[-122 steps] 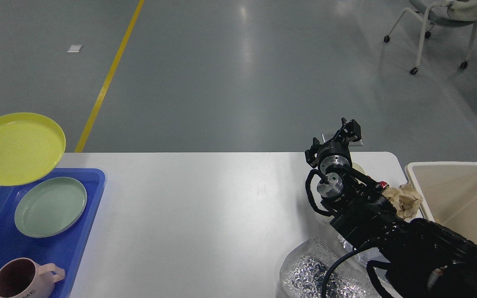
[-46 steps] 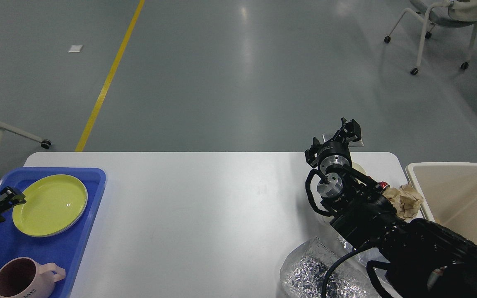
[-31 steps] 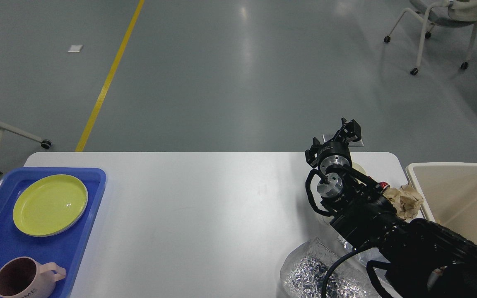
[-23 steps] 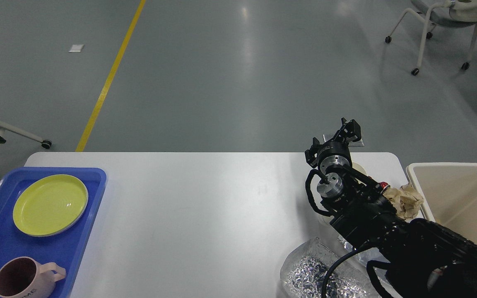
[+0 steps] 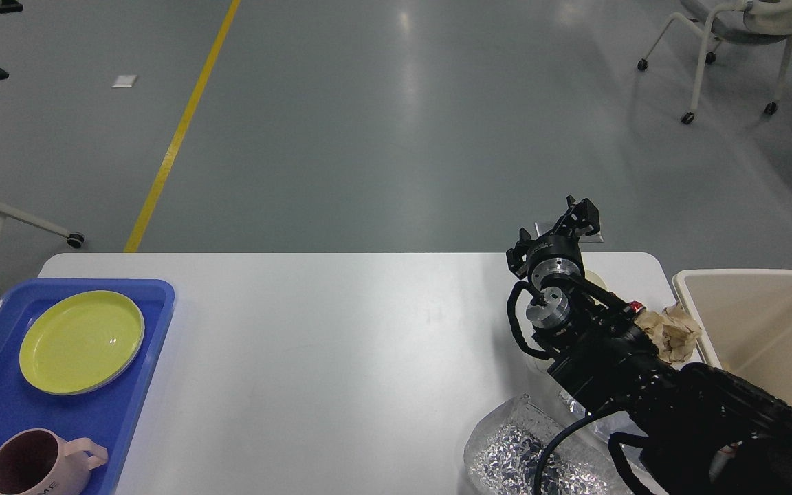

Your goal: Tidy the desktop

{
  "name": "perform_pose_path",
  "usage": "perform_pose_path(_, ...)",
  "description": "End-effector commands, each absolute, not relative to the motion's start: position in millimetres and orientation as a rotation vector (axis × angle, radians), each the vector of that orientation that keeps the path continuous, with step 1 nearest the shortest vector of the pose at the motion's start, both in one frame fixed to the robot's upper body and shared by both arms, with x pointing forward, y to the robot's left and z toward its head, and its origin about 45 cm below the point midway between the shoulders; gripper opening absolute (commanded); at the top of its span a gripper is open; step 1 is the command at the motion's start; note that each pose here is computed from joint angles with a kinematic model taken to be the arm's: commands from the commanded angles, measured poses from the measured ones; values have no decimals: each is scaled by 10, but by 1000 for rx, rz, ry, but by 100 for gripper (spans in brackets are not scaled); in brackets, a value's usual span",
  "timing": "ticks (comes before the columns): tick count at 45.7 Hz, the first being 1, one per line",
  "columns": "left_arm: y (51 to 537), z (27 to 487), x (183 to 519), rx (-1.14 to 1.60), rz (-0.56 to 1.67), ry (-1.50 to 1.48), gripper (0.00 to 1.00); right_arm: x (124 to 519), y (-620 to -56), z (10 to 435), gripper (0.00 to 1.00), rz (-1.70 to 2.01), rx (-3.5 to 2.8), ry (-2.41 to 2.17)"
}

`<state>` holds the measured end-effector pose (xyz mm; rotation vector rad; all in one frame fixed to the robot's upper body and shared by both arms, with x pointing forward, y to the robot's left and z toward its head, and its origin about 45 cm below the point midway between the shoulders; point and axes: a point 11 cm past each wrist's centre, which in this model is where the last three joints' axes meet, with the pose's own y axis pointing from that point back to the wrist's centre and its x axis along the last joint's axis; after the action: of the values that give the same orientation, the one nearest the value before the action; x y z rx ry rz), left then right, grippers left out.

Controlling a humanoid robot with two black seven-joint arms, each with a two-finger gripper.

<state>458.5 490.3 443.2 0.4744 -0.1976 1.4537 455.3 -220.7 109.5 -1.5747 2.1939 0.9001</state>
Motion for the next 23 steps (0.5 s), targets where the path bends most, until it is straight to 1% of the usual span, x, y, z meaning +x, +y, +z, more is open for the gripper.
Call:
perform_pose_path(1, 5083, 4415, 4714, 295, 1614, -180, 96, 4553, -2207, 1095, 100, 901, -1574, 2194)
perform_pose_path(9, 5352, 4178, 4772, 118, 1785, -29, 96, 4553, -2207, 1095, 100, 900, -1575, 2194)
perform_pose_path(17, 5349, 4199, 4826, -18, 1824, 12, 96, 4553, -2207, 1095, 100, 900, -1575, 2194)
perform_pose_path(23, 5391, 4208, 4804, -112, 1841, 47, 96, 4553, -2207, 1095, 100, 901, -1574, 2194)
